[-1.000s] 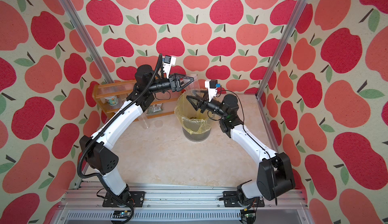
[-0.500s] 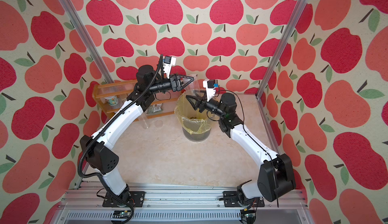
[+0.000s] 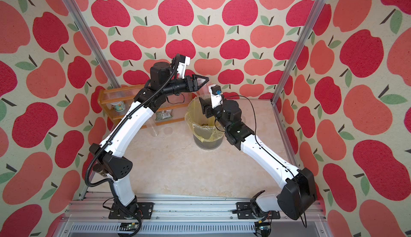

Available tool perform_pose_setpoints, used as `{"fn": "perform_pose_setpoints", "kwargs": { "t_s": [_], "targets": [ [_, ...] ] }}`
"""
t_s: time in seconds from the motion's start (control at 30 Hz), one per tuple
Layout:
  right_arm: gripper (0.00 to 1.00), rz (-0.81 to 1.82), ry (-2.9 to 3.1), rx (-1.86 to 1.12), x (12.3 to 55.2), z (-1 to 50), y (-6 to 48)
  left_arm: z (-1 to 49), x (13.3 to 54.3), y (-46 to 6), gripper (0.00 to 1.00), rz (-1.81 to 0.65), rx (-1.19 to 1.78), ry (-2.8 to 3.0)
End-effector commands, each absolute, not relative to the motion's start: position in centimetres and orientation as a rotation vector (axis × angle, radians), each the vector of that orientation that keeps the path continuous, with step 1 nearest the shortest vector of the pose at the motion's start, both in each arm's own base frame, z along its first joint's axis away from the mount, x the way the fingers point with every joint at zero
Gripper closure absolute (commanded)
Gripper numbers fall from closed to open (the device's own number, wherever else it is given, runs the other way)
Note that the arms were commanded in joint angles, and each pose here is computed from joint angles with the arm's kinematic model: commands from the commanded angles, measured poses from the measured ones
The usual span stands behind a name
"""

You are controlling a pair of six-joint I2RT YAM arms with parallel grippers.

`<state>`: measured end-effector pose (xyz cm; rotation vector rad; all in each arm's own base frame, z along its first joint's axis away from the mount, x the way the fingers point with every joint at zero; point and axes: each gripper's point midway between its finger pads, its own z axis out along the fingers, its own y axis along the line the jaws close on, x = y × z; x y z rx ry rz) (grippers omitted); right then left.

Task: Empty moldy mung beans from jars
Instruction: Unscrew the lid from the jar.

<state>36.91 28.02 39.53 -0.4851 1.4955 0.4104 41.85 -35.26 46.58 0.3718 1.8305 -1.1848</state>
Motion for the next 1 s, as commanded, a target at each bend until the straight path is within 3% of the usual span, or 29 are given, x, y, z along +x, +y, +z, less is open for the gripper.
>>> {"fn": "perform_pose_setpoints", "kwargs": {
  "t_s": [0.0,0.97],
  "targets": [
    [0.71,0.23,1.456,-0.472,37.4,41.5,27.2,42.6,46.1,-32.4,0.38,-0.936,0.187,1.977],
    [0.71,-0.046,1.42,-0.371,39.6,41.6,25.7,39.6,50.1,-30.9,0.35,-0.946,-0.024,2.1]
  ]
}}
